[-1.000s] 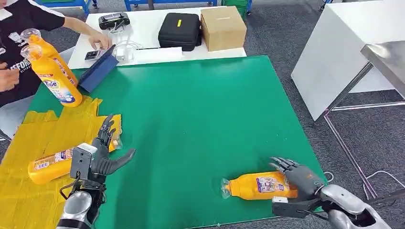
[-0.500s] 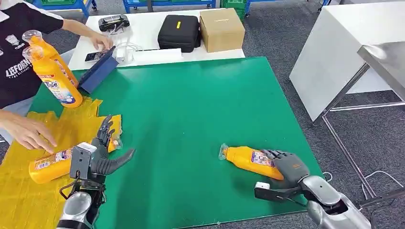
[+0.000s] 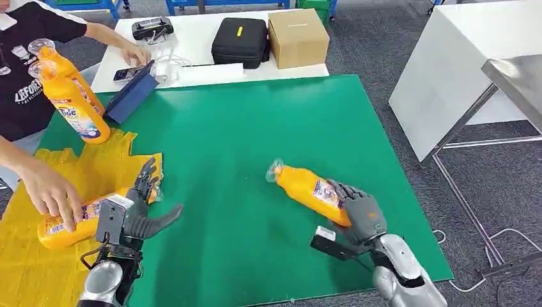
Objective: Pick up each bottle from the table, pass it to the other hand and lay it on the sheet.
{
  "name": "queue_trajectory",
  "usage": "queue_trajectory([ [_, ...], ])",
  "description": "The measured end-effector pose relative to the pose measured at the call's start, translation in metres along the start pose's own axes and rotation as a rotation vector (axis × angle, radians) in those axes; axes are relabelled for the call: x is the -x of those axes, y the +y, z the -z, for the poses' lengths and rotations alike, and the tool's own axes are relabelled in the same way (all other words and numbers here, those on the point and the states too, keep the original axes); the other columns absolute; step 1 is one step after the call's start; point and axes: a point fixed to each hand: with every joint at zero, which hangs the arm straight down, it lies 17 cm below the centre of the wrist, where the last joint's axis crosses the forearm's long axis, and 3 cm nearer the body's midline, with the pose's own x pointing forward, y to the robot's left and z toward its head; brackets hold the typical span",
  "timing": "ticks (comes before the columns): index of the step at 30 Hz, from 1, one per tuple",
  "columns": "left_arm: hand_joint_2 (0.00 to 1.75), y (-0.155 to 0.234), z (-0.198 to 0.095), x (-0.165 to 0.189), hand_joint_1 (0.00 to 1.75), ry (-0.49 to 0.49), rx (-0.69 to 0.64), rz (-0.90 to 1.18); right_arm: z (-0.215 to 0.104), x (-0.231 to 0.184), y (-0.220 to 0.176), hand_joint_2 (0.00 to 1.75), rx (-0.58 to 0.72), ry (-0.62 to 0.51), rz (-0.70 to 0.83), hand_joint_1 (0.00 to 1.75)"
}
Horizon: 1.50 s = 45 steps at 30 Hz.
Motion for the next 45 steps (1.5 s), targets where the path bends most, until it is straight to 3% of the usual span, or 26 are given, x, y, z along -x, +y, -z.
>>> queue_trajectory([
  [6, 1.75, -0.040, 0.002, -0.008, 0.00, -0.012, 0.127, -0.063, 0.038, -0.050, -0.052, 1.75, 0.234, -0.036, 0.406, 1.75],
  [17, 1.75, -0.070, 0.010, -0.017, 0.00, -0.019, 0.235, -0.111, 0.062, -0.089, -0.058, 1.75, 0.283, -0.066, 0.589, 1.75],
  [21, 1.75, -0.075, 0.012, -0.020, 0.00, -0.020, 0.254, -0.131, 0.067, -0.102, -0.047, 1.75, 0.234, -0.090, 0.652, 1.75],
  [28, 1.75, -0.086, 0.027, -0.031, 0.00, -0.037, 0.298, -0.162, 0.073, -0.173, 0.009, 1.75, 0.057, -0.186, 0.725, 1.75],
  [35, 1.75, -0.091, 0.035, -0.036, 0.00, -0.039, 0.327, -0.216, 0.061, -0.236, 0.060, 1.75, -0.123, -0.289, 0.695, 1.75],
  [45, 1.75, -0.094, 0.032, -0.029, 0.00, -0.015, 0.352, -0.259, 0.054, -0.262, 0.087, 1.75, -0.195, -0.349, 0.628, 1.75],
])
